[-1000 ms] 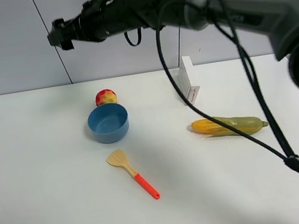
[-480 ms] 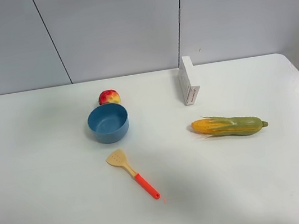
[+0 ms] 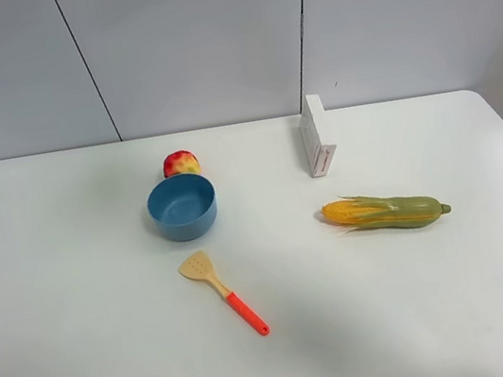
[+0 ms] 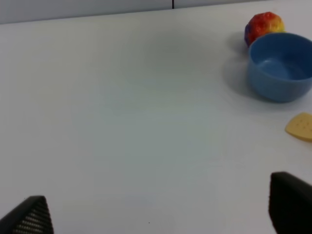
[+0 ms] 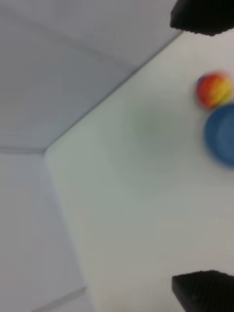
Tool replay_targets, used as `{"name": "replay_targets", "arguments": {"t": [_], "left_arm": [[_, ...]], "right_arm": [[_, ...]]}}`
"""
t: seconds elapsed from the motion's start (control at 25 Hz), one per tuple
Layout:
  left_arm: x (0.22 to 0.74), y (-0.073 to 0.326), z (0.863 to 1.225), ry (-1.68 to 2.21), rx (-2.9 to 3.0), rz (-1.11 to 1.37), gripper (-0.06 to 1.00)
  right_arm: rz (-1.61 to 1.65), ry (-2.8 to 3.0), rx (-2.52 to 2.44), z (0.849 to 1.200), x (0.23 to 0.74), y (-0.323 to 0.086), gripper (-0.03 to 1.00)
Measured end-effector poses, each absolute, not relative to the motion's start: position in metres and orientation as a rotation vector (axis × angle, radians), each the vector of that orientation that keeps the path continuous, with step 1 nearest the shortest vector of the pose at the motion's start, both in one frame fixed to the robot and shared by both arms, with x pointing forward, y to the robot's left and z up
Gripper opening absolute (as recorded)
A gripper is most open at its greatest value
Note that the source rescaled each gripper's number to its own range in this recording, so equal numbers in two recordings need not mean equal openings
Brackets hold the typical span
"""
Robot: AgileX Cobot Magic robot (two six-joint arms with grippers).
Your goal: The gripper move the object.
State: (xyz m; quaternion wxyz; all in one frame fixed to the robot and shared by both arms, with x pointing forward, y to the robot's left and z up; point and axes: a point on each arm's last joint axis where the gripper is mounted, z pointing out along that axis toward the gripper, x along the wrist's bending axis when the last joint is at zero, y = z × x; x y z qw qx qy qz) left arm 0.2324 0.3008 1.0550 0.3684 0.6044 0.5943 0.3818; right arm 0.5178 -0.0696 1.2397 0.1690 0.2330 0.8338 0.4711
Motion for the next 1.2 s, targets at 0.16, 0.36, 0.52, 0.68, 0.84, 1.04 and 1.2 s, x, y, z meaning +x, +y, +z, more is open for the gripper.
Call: {"name": "replay_targets", "arguments": {"t": [0.16, 0.36, 0.52, 0.68, 0.84, 1.04, 1.2], "left_arm": [[0.232, 0.301, 1.055, 1.526, 1.552, 0.98, 1.0], [0.232, 0.301, 1.055, 1.526, 1.552, 0.98, 1.0], [0.232, 0.301, 1.055, 1.526, 1.552, 0.98, 1.0], [0.232, 0.301, 1.055, 1.526, 1.552, 0.98, 1.0], [0.232, 0.301, 1.055, 1.526, 1.552, 0.98, 1.0], [0.232, 0.301, 1.055, 1.526, 1.552, 0.98, 1.0], [0.232, 0.301, 1.055, 1.526, 1.552, 0.98, 1.0]], "right_arm": [[1.041, 2.292, 0.867, 1.23, 0.543, -0.109, 0.98], [0.724, 2.243, 1.135, 1.219, 0.562, -0.168, 0.98], [0.614, 2.165, 1.293, 1.216, 0.574, -0.212, 0.98], [0.573, 2.069, 1.397, 1.221, 0.576, -0.25, 0.98], [0.532, 1.941, 1.512, 1.23, 0.571, -0.296, 0.98], [0.44, 1.801, 1.682, 1.225, 0.542, -0.345, 0.98], [0.374, 1.759, 1.77, 1.213, 0.499, -0.359, 0.98]]}}
